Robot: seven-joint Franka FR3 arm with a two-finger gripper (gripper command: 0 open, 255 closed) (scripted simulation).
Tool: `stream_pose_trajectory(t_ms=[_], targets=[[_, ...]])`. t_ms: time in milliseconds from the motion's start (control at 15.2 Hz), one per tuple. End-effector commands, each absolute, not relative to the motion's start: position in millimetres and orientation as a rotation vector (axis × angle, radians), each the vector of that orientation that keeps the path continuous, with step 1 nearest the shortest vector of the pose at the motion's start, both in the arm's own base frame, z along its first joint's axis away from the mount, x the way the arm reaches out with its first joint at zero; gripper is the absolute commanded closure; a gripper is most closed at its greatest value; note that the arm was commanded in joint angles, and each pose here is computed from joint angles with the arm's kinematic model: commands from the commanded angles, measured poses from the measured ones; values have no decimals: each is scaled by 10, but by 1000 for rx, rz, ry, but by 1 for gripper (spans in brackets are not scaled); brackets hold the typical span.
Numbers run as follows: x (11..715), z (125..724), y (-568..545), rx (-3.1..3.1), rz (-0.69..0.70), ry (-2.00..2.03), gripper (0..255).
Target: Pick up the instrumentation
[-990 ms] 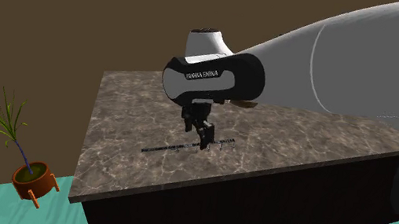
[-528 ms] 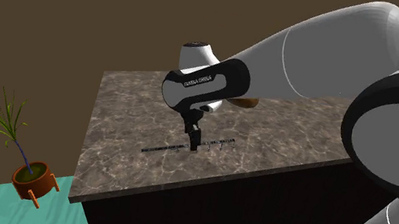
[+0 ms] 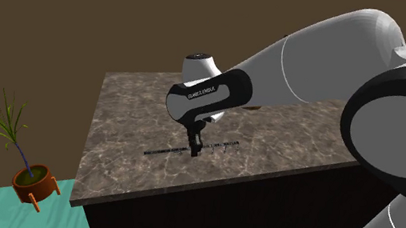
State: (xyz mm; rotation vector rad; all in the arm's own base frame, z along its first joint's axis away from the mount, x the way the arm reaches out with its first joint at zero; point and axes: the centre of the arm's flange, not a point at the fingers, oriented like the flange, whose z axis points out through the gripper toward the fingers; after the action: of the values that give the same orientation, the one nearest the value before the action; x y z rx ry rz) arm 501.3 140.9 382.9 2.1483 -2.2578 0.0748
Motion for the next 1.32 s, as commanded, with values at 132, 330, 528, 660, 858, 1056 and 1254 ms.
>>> stream_pose_trajectory(t_ms=[132,330,528,660,858,1056,1254], targets=[[5014,3827,1409,2148,75,-2258,255],[5015,3827,1409,2148,75,-2258,255],[5009,3879,1409,2148,75,-2258,255],[5009,3984,1409,2148,75,-2258,255],[5009,4143,1409,2148,75,-2258,255],[5009,4301,1409,2148,75,-2258,255],[5009,4459,1409,2148,75,-2258,255]])
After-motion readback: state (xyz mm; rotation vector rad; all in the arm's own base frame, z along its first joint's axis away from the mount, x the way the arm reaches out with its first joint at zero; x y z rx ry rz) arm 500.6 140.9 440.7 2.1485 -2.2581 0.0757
